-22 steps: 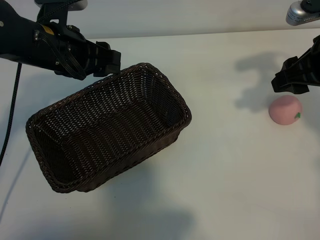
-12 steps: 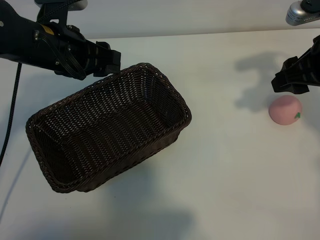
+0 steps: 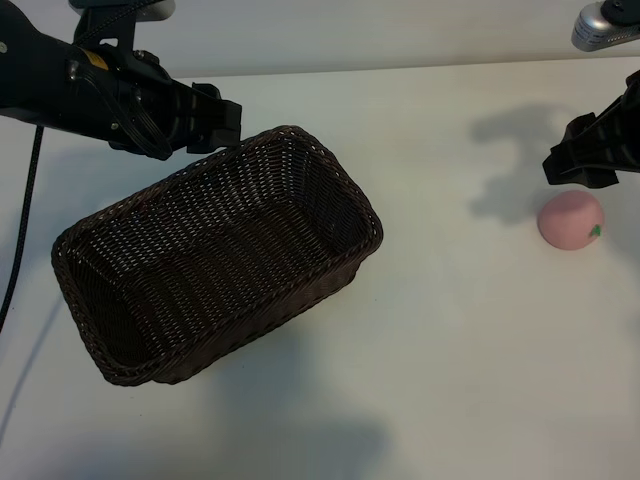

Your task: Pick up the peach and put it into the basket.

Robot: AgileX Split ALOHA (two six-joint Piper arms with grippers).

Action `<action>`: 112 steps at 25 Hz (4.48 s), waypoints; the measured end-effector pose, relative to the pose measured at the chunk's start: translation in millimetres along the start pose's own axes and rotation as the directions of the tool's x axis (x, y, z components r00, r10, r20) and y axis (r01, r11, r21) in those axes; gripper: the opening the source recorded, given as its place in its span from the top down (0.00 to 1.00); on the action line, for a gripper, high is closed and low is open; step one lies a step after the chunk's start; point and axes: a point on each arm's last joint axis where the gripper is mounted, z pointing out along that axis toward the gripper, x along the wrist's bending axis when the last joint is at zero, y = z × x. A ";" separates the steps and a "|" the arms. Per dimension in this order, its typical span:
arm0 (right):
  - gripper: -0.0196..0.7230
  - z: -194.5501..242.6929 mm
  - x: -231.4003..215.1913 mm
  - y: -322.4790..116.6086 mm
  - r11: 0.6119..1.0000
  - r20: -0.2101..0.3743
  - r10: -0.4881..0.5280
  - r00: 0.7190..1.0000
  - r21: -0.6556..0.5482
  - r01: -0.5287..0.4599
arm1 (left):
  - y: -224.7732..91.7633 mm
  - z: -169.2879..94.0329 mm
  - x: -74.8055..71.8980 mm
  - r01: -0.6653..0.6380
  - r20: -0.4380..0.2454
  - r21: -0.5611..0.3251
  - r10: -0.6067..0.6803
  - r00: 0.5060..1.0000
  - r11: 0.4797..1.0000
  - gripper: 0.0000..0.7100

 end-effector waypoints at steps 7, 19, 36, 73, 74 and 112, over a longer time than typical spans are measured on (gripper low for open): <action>0.17 0.0 0.0 0.0 1.000 0.000 0.000 1.000 0.000 0.000 | 0.2 0.0 0.0 0.000 0.000 -0.002 0.000 1.000 1.000 0.16; 0.17 0.0 0.0 0.0 1.000 0.000 -0.001 1.000 0.000 0.001 | 0.0 0.0 0.0 0.000 0.000 0.000 0.000 1.000 1.000 0.16; 0.17 0.0 0.2 0.1 1.000 -0.002 0.001 1.000 -0.001 -0.001 | -52.5 -83.8 22.1 0.181 -0.360 0.047 -0.152 0.920 0.982 0.16; 0.17 0.0 0.5 -0.5 1.000 -0.005 0.002 1.000 0.005 -0.002 | -132.8 25.8 55.1 0.611 -0.465 0.035 -0.528 0.710 0.791 0.16; 0.17 0.0 0.5 -0.5 1.000 -0.005 0.002 1.000 0.005 -0.002 | -133.9 28.9 55.7 0.614 -0.469 0.042 -0.527 0.709 0.788 0.16; 0.17 0.0 0.5 -0.6 1.000 -0.005 0.002 1.000 0.006 -0.002 | -131.3 39.1 53.0 0.603 -0.394 0.031 -0.544 0.740 0.797 0.72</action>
